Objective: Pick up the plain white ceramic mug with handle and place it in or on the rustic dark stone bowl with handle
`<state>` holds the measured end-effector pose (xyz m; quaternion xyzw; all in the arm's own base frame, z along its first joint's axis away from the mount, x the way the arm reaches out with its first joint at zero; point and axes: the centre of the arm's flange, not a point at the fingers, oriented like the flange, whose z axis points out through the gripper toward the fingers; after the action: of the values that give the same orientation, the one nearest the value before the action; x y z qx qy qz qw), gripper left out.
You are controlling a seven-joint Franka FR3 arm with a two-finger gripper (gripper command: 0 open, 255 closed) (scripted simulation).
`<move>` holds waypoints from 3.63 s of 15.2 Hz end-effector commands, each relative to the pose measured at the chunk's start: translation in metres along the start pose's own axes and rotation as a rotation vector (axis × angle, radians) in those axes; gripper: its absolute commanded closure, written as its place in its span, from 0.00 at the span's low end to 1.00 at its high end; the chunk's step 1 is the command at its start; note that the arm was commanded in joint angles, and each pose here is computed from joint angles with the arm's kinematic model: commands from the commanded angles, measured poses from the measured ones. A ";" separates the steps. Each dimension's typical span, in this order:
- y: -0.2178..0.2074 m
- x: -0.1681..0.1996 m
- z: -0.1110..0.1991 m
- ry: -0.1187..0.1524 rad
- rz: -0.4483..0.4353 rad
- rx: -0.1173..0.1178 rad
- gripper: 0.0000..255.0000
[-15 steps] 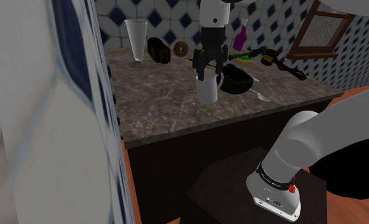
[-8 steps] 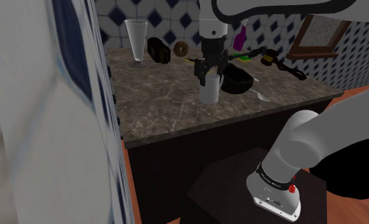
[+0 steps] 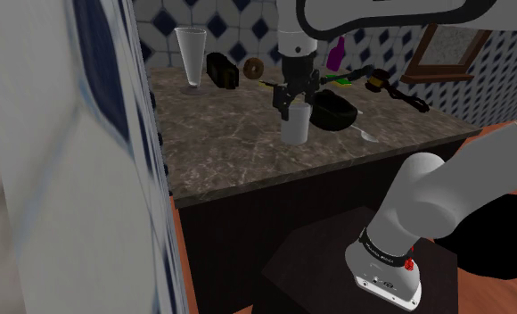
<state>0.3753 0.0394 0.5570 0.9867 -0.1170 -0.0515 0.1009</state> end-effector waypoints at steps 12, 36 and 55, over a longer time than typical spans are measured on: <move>-0.021 -0.007 -0.002 -0.091 -0.005 0.189 1.00; 0.006 -0.017 -0.126 -0.091 -0.005 0.189 1.00; 0.171 -0.009 -0.145 -0.091 -0.005 0.189 1.00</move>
<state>0.3480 -0.0828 0.7317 0.9886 -0.1240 -0.0852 0.0015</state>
